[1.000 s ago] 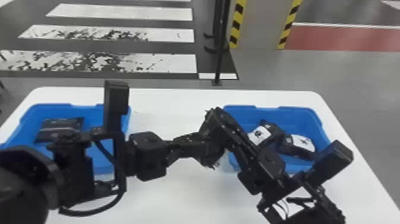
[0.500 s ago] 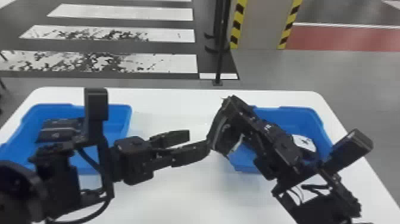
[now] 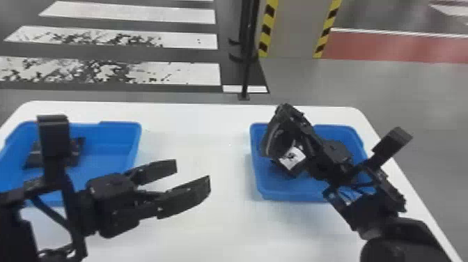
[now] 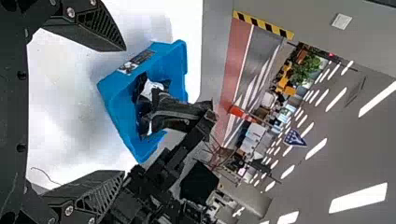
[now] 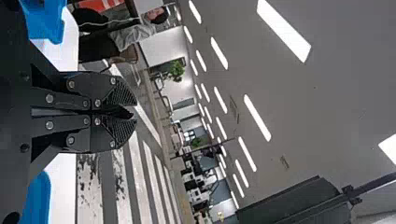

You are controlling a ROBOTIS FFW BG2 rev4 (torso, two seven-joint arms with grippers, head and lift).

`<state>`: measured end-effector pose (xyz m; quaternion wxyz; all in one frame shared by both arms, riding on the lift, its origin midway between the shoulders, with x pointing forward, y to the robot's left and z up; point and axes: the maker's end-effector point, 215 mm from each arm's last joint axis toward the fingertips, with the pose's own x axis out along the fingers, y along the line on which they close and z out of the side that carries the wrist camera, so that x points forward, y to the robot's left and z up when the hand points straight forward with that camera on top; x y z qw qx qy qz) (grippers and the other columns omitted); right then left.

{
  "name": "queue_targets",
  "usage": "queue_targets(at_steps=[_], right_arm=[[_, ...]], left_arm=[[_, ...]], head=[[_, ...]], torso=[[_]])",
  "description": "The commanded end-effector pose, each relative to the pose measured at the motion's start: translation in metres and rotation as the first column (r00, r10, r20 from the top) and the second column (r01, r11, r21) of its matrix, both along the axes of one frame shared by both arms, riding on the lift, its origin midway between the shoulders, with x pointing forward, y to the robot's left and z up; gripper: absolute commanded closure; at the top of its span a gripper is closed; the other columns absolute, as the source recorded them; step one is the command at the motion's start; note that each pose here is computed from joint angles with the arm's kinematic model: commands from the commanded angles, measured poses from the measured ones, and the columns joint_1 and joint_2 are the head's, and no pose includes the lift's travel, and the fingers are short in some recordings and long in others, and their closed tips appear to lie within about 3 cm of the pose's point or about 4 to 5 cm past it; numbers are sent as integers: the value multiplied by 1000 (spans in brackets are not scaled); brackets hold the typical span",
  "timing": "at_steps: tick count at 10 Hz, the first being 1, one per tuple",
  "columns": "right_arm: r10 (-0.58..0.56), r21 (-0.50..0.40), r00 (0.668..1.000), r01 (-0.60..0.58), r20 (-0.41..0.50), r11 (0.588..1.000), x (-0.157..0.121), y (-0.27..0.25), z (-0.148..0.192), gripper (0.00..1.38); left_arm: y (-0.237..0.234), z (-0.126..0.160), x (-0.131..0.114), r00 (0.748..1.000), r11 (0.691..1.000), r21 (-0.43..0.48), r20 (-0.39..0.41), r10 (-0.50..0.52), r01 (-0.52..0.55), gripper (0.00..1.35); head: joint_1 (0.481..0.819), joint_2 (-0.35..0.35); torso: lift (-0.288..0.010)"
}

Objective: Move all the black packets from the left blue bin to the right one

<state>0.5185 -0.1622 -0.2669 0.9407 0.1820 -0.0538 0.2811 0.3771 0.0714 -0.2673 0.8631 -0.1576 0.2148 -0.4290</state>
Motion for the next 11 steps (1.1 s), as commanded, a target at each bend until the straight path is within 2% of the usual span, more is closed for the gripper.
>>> queue_targets(at_steps=[1,3,4,5,6,7,9,10,11], right_arm=[[-58,-52,997,56,-49,997,23,-26,-28,1276],[-132,-105,983,119,-128,987,38,-61,-66,1217],[-143,-106,978,128,-152,986,37,-68,-74,1016],[-154,-111,976,138,-155,984,35,-74,-75,596],[-191,-158,972,169,-137,973,27,-85,-71,205],[-218,-218,970,192,-106,957,13,-87,-62,53],[-226,-271,972,202,-61,941,-23,-74,-44,151],[-226,-253,972,201,-71,946,-35,-64,-48,157],[-223,-234,972,201,-72,951,-47,-54,-48,157]], left_arm=[[10,-4,-1,1000,1000,-7,-15,25,-25,144],[19,-7,-1,999,999,-9,-24,49,-49,144],[23,-7,0,998,998,-6,-25,56,-56,144],[30,-5,4,997,997,-1,-14,74,-74,144],[42,-5,9,995,995,9,-7,98,-98,144],[58,-3,16,991,991,29,8,131,-131,144],[99,-5,32,976,971,99,31,217,-219,140],[130,-9,40,959,948,149,39,279,-282,139],[166,-9,50,936,912,210,59,347,-352,139]], head=[[695,-113],[695,-134],[695,-150],[695,-158],[695,-160],[695,-162],[695,-148],[695,-118],[695,-75]], torso=[[-185],[-185],[-185],[-185],[-185],[-185],[-185],[-185],[-185]])
